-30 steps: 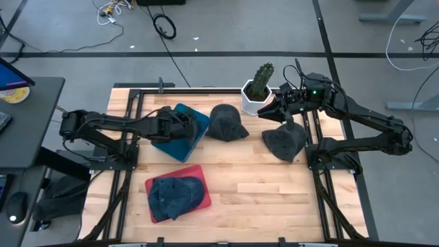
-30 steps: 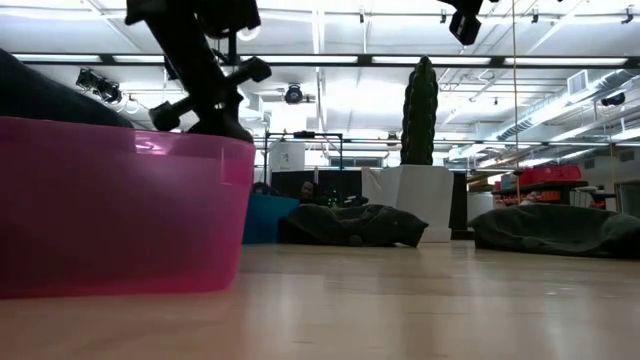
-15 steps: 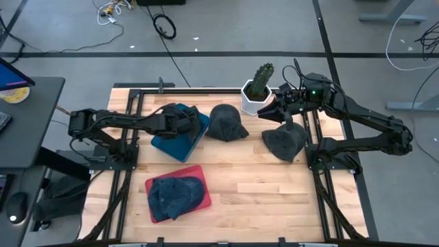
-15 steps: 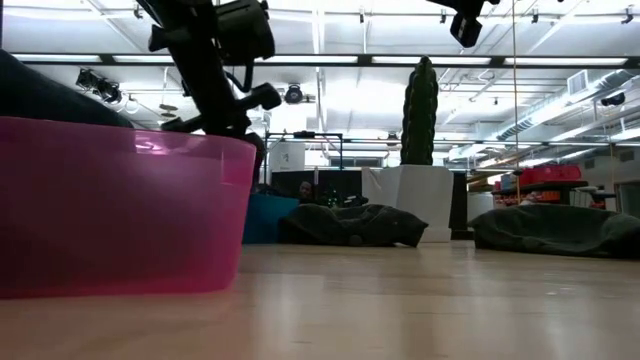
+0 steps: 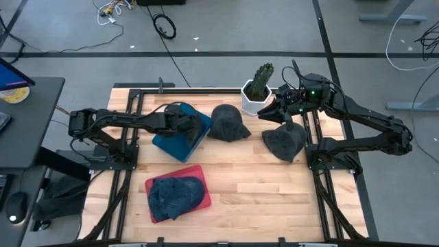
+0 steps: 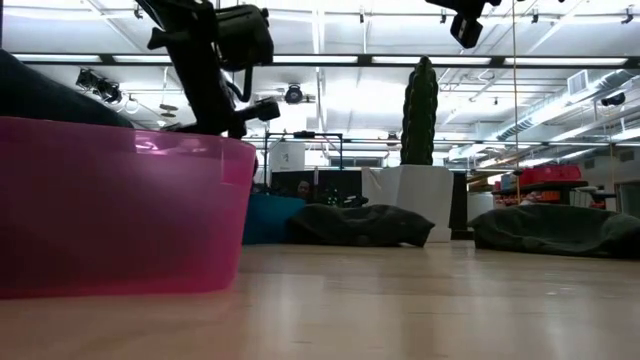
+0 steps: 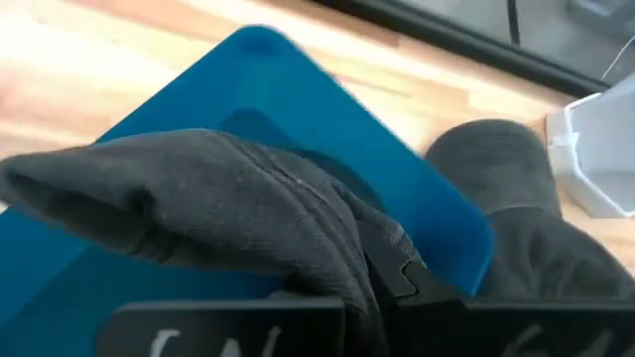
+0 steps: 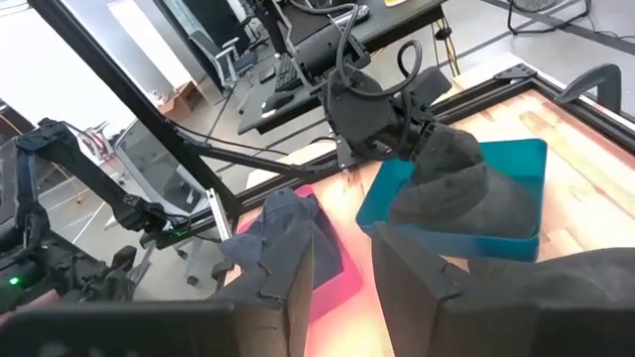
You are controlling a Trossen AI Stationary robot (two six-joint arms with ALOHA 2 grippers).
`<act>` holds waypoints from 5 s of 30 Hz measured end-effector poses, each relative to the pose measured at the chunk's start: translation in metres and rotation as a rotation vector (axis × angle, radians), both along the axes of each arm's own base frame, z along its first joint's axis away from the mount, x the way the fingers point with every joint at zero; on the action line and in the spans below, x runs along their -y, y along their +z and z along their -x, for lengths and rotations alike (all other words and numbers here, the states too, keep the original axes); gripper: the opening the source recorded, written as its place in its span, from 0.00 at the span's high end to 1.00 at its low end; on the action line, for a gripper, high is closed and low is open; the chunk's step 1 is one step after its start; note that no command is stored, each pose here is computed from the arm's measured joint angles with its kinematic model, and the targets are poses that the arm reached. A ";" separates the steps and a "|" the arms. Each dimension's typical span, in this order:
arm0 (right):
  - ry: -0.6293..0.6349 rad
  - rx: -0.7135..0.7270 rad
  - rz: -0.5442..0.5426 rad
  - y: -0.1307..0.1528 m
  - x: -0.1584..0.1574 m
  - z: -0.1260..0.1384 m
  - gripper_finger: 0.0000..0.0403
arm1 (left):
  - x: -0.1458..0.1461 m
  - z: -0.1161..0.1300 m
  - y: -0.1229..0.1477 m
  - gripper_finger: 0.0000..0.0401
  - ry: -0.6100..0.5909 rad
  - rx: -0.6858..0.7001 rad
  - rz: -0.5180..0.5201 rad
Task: Pick & Place hat
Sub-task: Put the middle black cap into the blue bin, then put the right black cap into the blue bin
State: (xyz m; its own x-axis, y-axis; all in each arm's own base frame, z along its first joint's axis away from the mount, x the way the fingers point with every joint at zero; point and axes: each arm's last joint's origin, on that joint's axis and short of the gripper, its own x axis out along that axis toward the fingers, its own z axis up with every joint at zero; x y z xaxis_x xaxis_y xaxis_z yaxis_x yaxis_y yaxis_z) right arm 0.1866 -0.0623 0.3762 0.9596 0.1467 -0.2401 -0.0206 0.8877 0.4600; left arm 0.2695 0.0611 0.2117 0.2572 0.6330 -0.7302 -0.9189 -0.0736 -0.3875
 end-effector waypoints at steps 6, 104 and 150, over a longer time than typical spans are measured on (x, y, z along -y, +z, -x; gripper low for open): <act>0.004 -0.001 0.015 0.000 0.000 0.000 0.73 | -0.002 0.005 -0.003 0.99 0.041 -0.007 0.075; -0.386 -0.429 -0.137 -0.034 0.018 0.032 0.56 | 0.000 0.068 0.069 0.26 -0.336 0.145 0.317; -0.602 -1.319 -0.278 -0.169 -0.018 -0.030 0.29 | 0.002 0.070 0.123 0.26 -0.715 0.333 -0.230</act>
